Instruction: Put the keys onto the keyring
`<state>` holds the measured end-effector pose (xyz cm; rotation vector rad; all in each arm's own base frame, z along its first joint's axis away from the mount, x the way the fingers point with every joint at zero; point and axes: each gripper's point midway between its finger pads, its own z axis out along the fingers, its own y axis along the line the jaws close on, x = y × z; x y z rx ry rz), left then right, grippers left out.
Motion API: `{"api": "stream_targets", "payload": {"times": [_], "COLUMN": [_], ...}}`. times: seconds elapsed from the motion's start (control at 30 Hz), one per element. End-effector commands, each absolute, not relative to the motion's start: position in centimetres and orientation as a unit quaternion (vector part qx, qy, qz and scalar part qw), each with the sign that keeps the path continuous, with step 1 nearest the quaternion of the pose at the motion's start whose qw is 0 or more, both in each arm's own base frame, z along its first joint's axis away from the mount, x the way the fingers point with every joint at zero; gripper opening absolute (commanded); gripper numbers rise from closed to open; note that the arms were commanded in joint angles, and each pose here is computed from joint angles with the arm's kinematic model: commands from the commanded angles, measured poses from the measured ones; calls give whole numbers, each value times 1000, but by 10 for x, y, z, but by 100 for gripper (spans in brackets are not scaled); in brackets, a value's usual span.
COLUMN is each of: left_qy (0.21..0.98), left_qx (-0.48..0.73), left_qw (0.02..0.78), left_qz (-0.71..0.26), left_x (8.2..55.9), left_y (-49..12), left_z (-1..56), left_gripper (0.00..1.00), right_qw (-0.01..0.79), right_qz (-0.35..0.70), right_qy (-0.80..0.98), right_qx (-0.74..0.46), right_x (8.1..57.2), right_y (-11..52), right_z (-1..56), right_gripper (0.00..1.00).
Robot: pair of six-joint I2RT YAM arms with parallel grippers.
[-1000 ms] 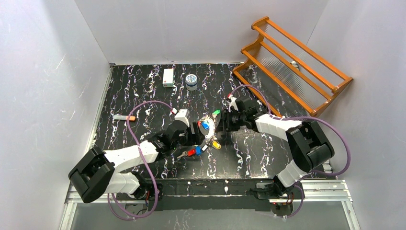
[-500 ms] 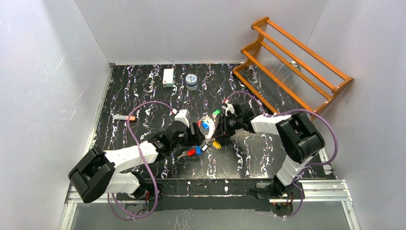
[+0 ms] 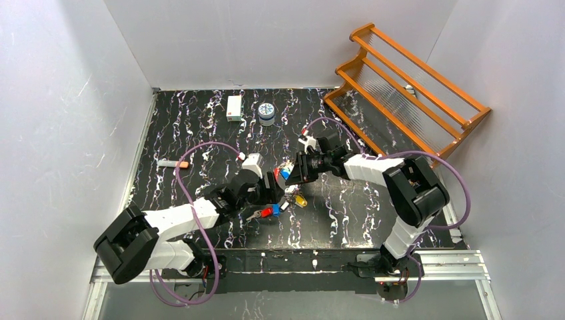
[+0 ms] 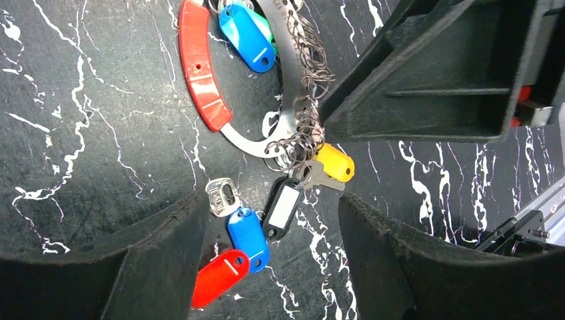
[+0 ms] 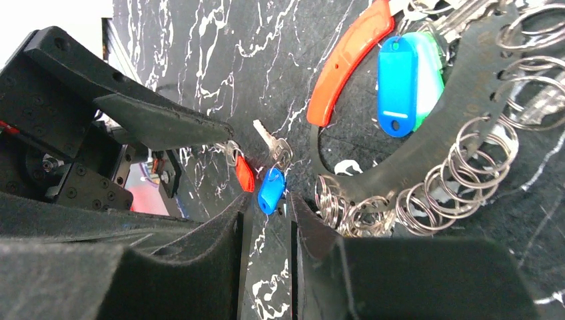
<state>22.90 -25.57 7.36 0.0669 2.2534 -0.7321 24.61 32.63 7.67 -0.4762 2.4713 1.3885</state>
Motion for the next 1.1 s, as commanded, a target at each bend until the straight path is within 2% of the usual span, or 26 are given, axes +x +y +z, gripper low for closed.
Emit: {"api": "stream_targets", "payload": {"times": [0.0, 0.3, 0.43, 0.67, 1.07], "left_qy": [878, 881, 883, 888, 887], "left_qx": [21, 30, 38, 63, 81], "left_qw": [386, 377, 362, 320, 307], "left_qz": [-283, -286, -295, -323, -336], "left_x": [231, 232, 230, 229, 239], "left_y": [-251, -258, -266, -293, -326], "left_z": [76, 73, 71, 66, 68], "left_gripper": [68, 67, 64, 52, 42], "right_qw": [170, 151, 142, 146, 126], "right_qz": [452, 387, 382, 370, 329], "right_qy": [858, 893, 896, 901, 922], "right_qx": [-173, -172, -175, -172, -159], "right_x": [252, 249, 247, 249, 248], "right_y": [316, 299, 301, 299, 287], "right_z": [88, 60, 56, 49, 26], "right_gripper": [33, 32, 22, 16, 11]}}
